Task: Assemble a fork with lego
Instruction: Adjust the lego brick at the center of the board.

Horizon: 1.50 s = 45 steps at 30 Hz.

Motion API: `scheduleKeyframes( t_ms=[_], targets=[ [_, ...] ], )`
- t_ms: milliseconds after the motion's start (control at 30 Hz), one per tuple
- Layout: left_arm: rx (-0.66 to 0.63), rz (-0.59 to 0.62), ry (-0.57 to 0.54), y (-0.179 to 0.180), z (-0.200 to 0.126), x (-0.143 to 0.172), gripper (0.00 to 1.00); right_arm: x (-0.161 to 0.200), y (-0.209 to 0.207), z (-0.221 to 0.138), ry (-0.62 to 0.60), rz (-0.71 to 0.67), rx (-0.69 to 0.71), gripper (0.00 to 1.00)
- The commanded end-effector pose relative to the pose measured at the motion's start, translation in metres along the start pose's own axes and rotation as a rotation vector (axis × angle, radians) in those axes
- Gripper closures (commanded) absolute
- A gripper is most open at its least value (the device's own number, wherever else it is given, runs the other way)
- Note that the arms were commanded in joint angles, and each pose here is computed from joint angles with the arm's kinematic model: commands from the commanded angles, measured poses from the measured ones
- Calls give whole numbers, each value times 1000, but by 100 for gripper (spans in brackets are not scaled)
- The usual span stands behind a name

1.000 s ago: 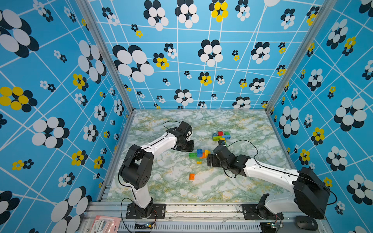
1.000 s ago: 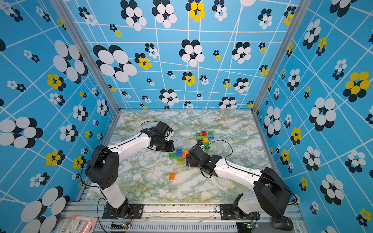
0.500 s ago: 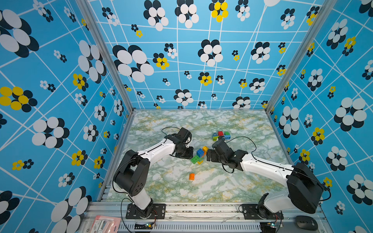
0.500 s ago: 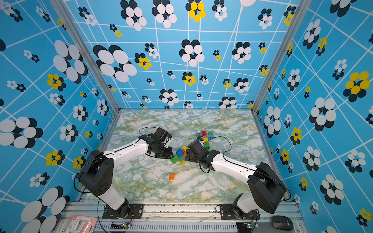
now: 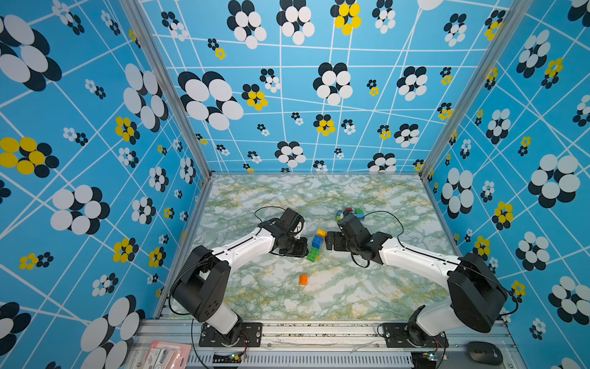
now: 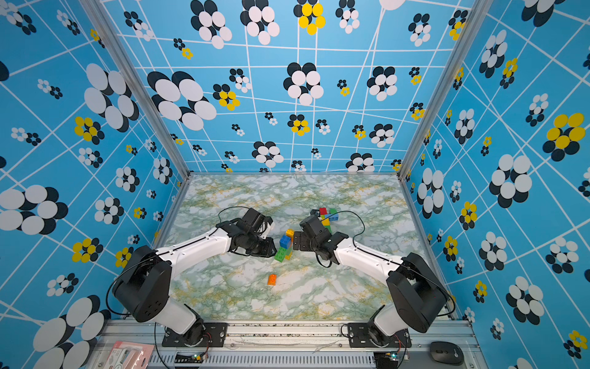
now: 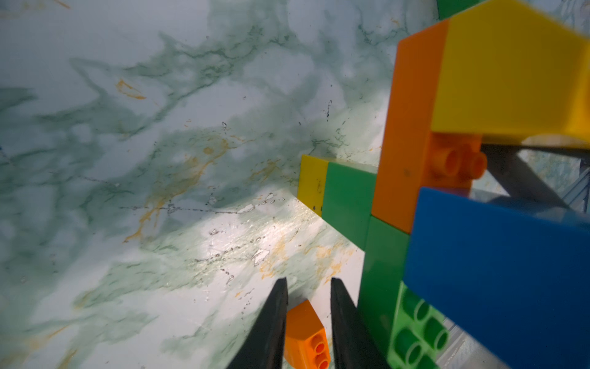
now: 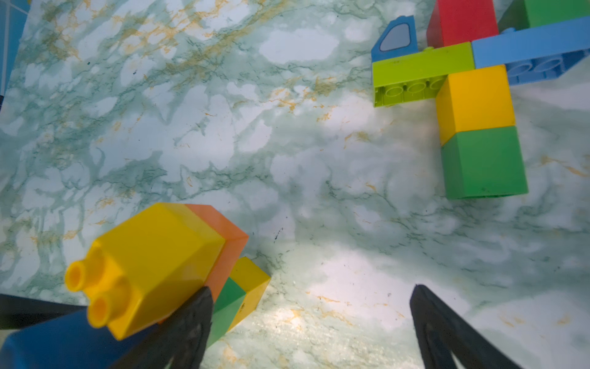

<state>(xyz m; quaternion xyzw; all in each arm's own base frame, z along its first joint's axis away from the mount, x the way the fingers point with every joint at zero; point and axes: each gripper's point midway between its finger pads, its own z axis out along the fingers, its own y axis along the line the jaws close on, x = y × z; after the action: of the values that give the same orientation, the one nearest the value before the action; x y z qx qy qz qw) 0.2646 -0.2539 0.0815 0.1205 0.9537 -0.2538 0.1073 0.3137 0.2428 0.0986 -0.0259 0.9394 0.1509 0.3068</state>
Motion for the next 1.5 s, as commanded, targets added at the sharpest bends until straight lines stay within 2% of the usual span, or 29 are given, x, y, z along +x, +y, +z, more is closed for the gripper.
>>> scheduleKeyframes(
  t_ms=[0,467,633,733,833,967,1033,1133,1300,1467],
  targets=[
    [44,4,-20,-12,-3,3,72,-9,16,1,2,-48,-70,2],
    [76,7,-18,-25,6,11,72,-15,7,7,39,-82,-116,1],
    [70,8,-34,-24,2,13,72,-22,-17,-1,-3,-60,4,1],
    [58,17,-84,-21,-10,13,70,-28,-39,-19,-69,1,112,1],
    [36,23,-161,-17,-28,13,69,-26,-43,-44,-141,57,160,2],
    [-2,11,-263,-2,-48,18,67,-6,-22,-84,-213,35,223,4],
    [24,-12,-287,2,-54,22,66,6,-3,-99,-236,34,187,6],
    [69,-64,-259,11,-47,30,65,31,31,-106,-207,-7,99,12],
    [59,-71,-136,22,-22,38,69,83,84,-98,-106,-204,-36,17],
    [50,-60,-93,24,-11,36,69,138,96,-74,-7,-308,-112,8]
  ],
)
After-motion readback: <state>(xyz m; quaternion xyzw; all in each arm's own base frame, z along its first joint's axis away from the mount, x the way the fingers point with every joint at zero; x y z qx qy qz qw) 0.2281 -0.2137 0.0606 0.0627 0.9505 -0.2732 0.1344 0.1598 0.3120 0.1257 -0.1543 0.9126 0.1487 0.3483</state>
